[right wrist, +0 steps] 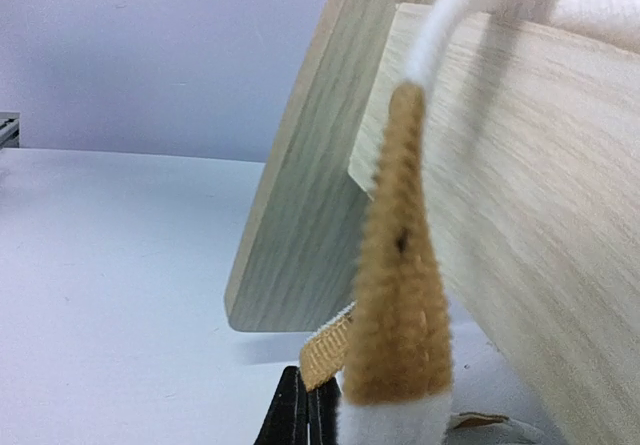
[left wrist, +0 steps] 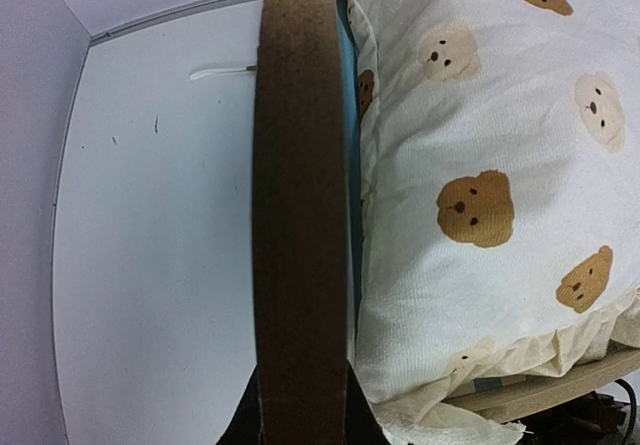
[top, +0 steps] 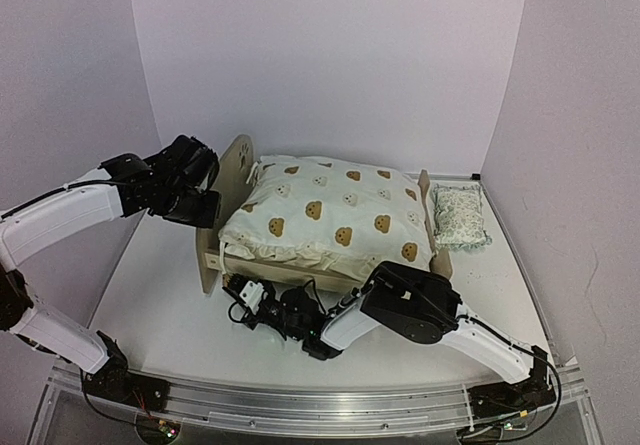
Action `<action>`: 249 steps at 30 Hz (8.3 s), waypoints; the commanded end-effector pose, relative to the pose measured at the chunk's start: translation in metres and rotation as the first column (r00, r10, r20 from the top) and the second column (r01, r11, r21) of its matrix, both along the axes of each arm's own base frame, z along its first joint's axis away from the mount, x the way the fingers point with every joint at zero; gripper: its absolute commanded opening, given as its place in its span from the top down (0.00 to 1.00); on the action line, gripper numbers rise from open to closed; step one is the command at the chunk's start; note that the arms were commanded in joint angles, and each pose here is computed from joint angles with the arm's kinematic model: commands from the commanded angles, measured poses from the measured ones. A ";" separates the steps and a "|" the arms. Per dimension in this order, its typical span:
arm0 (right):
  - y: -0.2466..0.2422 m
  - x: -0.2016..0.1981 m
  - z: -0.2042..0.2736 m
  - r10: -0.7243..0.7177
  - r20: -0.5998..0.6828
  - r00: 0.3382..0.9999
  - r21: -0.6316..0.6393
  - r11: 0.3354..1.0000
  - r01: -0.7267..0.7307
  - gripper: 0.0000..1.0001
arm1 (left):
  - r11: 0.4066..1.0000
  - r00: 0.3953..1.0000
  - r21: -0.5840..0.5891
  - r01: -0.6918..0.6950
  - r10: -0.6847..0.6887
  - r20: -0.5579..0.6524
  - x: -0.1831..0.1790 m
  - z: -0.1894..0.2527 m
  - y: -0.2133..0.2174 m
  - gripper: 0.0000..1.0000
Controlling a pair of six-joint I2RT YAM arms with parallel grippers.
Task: Set up the pet bed
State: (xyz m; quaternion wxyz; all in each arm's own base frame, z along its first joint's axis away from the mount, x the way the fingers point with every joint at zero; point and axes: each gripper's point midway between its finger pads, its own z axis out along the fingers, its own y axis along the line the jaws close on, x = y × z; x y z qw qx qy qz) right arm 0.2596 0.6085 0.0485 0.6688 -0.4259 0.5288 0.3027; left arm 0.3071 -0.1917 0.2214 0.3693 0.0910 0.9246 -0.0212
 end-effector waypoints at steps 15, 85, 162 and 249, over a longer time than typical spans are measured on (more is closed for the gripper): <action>-0.010 -0.031 0.072 0.116 -0.291 0.950 0.233 0.971 -0.047 1.00 | 0.971 0.997 -0.227 0.069 -0.057 0.057 -0.009 -0.008 -0.029 1.00; -0.082 0.017 0.052 0.187 -0.981 -0.052 0.171 0.961 0.217 1.00 | 0.685 0.860 -0.555 0.473 -0.496 0.121 -0.109 -0.123 -0.072 0.31; -0.123 -0.053 0.032 0.078 -0.981 0.177 0.049 0.986 -0.161 0.57 | 0.832 0.872 -0.555 -0.005 -0.268 -0.410 -0.107 -0.198 -0.071 0.92; -0.078 0.023 -0.006 -0.275 -0.617 0.737 -0.124 0.959 0.254 0.90 | 0.848 0.933 -0.529 -0.040 -0.158 -0.324 -0.134 -0.166 -0.011 0.43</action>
